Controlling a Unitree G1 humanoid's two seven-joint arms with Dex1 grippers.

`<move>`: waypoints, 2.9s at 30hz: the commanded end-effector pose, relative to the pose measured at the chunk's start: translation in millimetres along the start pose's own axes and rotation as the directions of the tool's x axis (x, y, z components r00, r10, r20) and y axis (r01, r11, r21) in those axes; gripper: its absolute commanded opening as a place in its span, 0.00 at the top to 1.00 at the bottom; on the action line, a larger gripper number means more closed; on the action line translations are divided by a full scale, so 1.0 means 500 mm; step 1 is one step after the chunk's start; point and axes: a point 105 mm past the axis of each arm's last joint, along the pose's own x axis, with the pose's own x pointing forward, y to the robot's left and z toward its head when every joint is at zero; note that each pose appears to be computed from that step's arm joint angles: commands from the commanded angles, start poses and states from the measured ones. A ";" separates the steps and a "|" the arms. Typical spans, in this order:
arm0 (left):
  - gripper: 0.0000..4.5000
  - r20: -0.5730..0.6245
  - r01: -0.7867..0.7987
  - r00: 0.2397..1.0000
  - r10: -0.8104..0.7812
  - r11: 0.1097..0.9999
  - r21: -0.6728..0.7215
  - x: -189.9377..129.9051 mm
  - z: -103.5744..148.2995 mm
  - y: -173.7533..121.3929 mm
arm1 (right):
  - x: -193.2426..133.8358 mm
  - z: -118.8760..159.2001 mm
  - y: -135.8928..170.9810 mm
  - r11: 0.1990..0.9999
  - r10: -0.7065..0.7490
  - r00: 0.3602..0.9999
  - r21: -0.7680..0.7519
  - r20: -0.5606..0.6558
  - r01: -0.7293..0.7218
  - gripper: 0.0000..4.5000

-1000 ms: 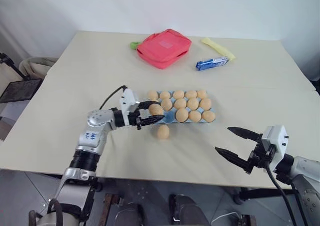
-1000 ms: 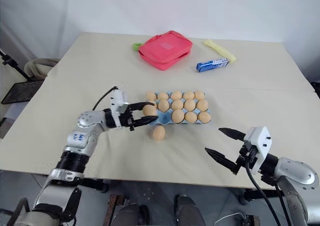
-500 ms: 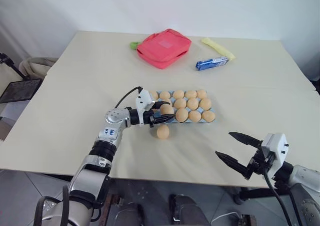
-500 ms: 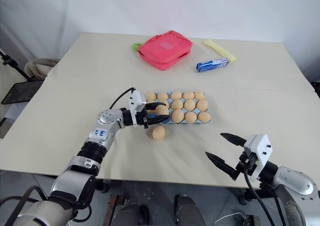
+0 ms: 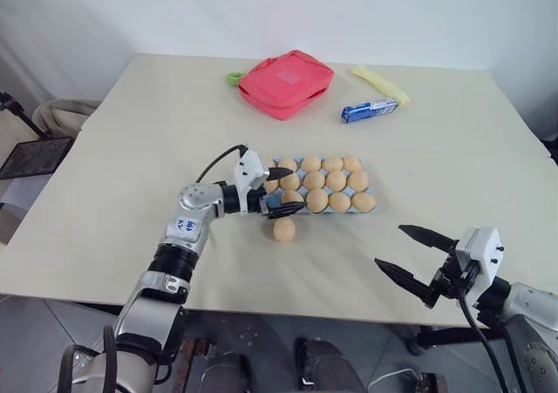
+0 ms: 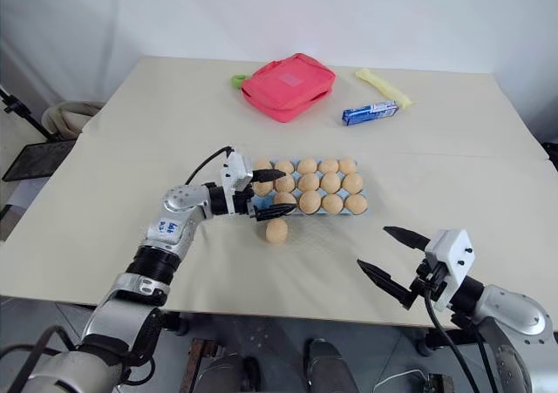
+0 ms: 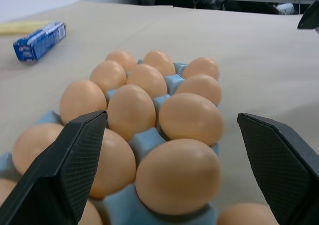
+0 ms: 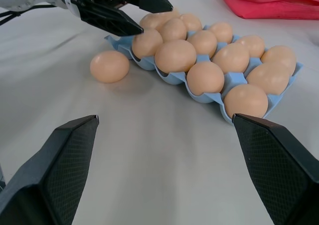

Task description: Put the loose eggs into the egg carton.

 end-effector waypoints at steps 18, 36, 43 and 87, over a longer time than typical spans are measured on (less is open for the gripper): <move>0.01 -0.032 -0.167 0.986 0.164 0.980 -0.113 -0.307 -0.024 -0.097 | 0.011 -0.001 -0.010 0.997 0.067 0.998 -0.024 0.018 -0.067 0.00; 0.01 -0.026 -0.114 0.993 0.112 0.991 -0.074 -0.167 -0.037 -0.147 | 0.032 0.020 -0.020 0.994 0.102 0.995 -0.048 0.020 -0.101 0.00; 0.01 -0.038 -0.138 0.990 0.135 0.983 -0.122 -0.094 -0.058 -0.146 | 0.031 0.020 -0.014 0.995 0.093 0.996 -0.046 0.020 -0.092 0.00; 0.41 0.081 -0.093 0.991 0.105 0.986 -0.138 -0.043 0.065 -0.088 | 0.008 -0.010 -0.019 0.999 0.045 0.999 -0.029 0.010 -0.045 0.00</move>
